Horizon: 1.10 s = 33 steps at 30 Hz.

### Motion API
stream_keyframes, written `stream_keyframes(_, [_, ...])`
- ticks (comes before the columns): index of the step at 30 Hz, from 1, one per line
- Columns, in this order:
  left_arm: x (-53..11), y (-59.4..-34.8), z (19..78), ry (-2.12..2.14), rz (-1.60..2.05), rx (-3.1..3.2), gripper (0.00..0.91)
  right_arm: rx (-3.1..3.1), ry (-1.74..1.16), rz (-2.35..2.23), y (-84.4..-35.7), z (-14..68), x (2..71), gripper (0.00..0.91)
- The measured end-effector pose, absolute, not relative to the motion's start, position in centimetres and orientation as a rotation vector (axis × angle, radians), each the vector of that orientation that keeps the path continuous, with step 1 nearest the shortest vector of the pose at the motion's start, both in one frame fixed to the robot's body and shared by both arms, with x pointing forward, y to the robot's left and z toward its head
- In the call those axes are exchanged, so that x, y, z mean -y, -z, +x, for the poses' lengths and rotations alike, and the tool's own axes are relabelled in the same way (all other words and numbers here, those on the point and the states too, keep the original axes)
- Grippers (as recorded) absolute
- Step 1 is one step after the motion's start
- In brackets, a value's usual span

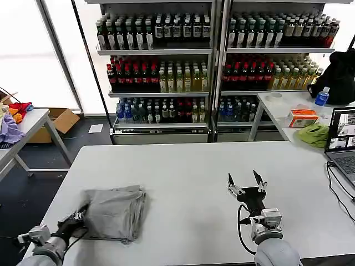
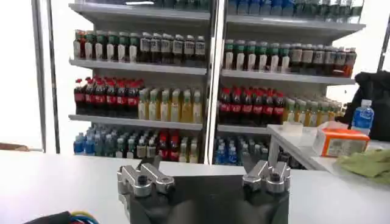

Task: Fold and organize the clothes.

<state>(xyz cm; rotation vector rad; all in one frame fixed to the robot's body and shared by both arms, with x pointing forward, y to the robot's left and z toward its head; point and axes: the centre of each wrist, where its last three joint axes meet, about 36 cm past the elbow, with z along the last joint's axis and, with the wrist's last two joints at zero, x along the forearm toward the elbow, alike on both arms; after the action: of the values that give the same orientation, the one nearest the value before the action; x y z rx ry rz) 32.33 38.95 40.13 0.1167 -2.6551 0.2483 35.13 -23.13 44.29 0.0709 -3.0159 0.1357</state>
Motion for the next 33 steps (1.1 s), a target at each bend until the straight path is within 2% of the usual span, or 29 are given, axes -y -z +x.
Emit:
stream_keyframes(6, [-44.0, -43.0, 32.3, -0.167, 0.223, 2.703, 0.000, 3.015, -0.134, 0.071, -44.2, 35.3, 23.1, 0.907])
stream_keyframes(11, [-47.7, -46.6, 32.2, -0.039, 0.300, 2.755, 0.000, 3.015, -0.131, 0.067, -44.2, 35.2, 23.2, 0.907])
stream_keyframes(19, [-46.5, -50.5, 31.8, 0.095, 0.241, 2.819, 0.000, 3.015, -0.124, 0.047, -44.2, 34.8, 23.2, 0.907])
stream_keyframes(25, [-41.0, -51.0, 31.4, 0.089, 0.076, 2.836, 0.000, 3.019, -0.118, 0.018, -44.3, 34.4, 23.2, 0.907])
stream_keyframes(33, [-31.9, -49.3, 31.3, -0.008, -0.154, 2.802, 0.000, 3.001, -0.107, -0.029, -43.6, 33.6, 23.2, 0.907])
